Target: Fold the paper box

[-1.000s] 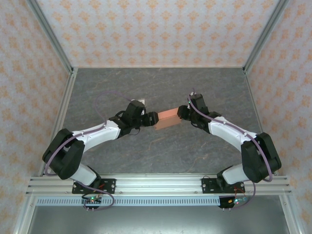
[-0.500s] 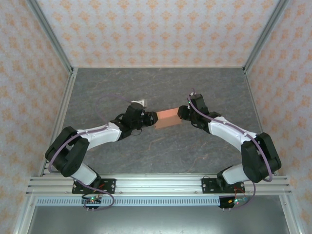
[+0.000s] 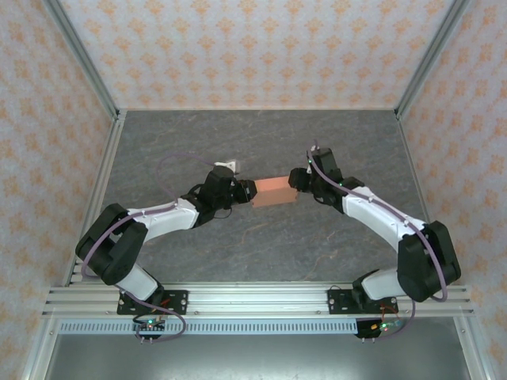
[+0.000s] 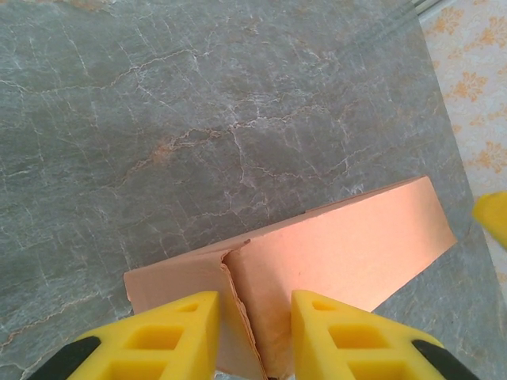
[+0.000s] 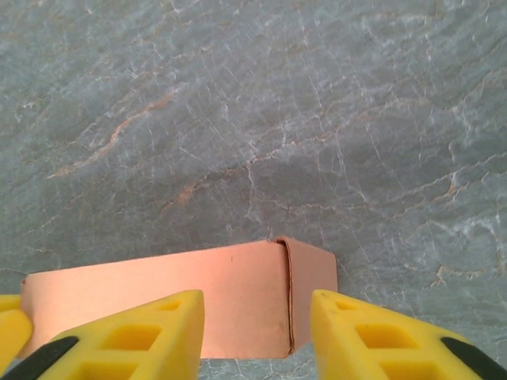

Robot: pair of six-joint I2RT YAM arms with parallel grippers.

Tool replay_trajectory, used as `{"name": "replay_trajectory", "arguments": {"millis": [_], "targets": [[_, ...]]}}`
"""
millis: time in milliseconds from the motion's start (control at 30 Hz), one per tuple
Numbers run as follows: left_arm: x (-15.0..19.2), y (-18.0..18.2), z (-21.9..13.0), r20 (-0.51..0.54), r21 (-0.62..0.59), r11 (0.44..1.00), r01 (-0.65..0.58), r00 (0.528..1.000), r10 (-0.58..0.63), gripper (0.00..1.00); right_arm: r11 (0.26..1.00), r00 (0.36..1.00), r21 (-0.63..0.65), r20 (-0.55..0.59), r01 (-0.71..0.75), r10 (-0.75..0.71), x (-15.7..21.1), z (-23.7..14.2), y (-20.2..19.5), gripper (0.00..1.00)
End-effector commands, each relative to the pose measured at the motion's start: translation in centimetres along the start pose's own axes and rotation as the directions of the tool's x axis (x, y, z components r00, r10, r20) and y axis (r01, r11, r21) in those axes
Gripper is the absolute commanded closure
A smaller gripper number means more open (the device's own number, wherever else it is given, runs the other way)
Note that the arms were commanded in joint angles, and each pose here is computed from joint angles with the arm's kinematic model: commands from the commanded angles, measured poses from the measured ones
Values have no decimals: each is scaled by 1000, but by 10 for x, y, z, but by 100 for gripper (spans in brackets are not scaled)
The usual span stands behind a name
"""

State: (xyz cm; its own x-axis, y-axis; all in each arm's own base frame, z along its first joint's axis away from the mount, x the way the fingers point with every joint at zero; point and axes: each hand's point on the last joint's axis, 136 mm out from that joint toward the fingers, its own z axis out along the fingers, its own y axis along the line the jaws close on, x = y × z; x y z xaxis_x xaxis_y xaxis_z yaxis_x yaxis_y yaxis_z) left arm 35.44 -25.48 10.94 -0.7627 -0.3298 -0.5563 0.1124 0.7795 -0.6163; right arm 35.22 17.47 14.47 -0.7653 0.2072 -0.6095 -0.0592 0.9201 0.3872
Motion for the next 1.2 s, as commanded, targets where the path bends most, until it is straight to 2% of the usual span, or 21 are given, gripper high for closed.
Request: {"name": "replay_trajectory", "arguments": {"millis": [0, 333, 600, 900, 1167], "targets": [[24, 41, 2, -88, -159, 987, -22, 996, 8, 71, 1000, 1000, 0, -9, 21, -21, -8, -10, -2, 58], [20, 37, -1, -86, -154, 988, -28, 996, 15, 71, 987, 983, -145, -179, -75, 48, 10, 16, 1, 58], [23, 38, -1, -89, -152, 988, -23, 996, 10, 72, 984, 975, -140, -206, -111, 81, 25, 27, -13, 64], [34, 45, -2, -103, -157, 988, 11, 994, -27, 76, 978, 958, -126, -254, -167, 130, 59, 42, -28, 77], [22, 32, -4, -83, -125, 992, -5, 997, -6, 77, 967, 964, -189, -234, -169, 123, 48, 36, -14, 79]]}}
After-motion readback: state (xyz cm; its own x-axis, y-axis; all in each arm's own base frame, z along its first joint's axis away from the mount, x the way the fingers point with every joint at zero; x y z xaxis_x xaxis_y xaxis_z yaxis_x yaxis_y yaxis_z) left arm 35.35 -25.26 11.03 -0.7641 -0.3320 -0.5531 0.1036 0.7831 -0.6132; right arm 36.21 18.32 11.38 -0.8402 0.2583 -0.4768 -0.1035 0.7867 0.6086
